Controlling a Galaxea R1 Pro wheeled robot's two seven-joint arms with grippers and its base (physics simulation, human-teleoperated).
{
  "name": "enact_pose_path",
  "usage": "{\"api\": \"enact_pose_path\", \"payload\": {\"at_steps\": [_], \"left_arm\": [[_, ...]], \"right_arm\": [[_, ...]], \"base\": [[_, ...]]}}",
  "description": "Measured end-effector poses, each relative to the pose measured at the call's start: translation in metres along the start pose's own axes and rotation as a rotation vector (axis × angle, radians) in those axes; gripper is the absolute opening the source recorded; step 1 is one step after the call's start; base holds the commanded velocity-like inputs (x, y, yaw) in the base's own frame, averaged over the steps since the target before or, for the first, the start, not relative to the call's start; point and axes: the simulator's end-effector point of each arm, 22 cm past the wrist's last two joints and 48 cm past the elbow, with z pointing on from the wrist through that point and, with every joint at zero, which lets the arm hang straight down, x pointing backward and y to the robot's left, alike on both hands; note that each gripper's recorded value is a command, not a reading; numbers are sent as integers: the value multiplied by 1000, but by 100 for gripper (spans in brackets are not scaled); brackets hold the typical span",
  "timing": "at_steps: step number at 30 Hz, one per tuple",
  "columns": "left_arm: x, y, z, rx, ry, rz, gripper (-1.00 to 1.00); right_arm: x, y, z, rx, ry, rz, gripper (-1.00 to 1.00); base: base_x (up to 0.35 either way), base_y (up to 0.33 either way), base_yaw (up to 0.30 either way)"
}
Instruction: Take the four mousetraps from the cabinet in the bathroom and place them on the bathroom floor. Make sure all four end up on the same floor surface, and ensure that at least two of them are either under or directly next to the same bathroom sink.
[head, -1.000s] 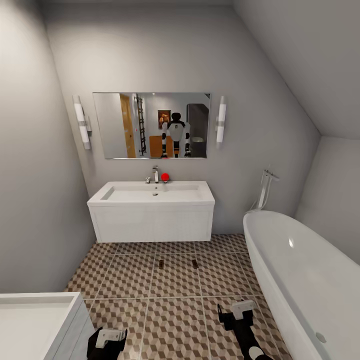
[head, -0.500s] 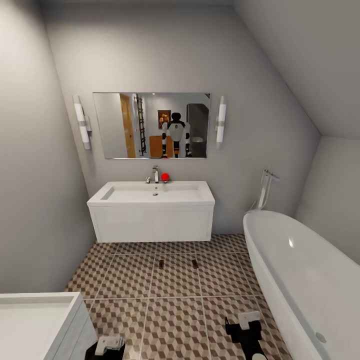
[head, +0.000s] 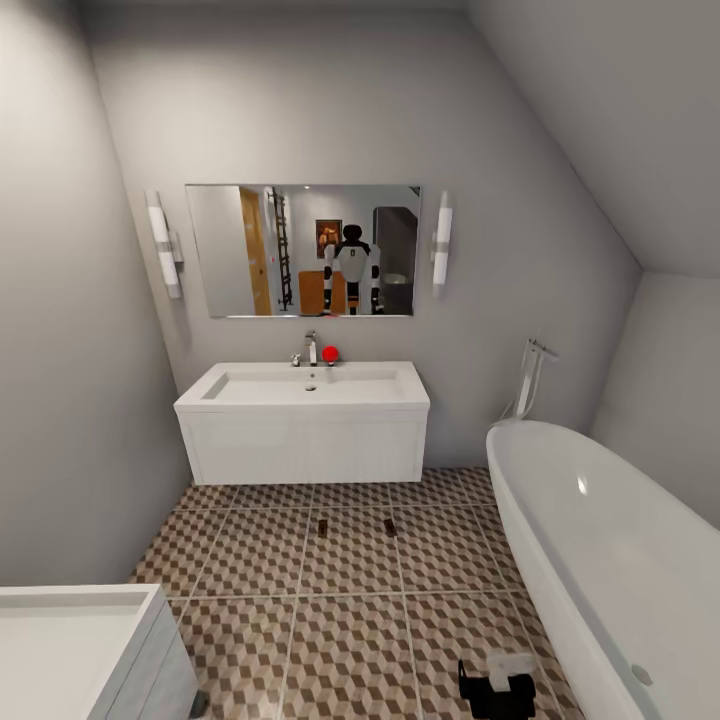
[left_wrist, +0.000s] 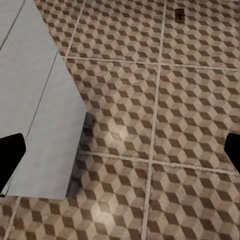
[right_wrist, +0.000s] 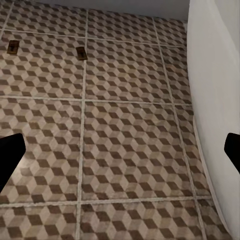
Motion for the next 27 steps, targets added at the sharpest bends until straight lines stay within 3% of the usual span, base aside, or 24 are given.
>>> {"api": "enact_pose_path", "payload": {"at_steps": [7, 27], "left_arm": [[3, 3, -3, -7, -17, -3, 100], [18, 4, -3, -11, 11, 2, 100]], "right_arm": [[4, 0, 0, 1, 5, 3, 100], [19, 1, 1, -1, 34, -1, 100]], "base": [[0, 0, 0], [0, 0, 0]]}}
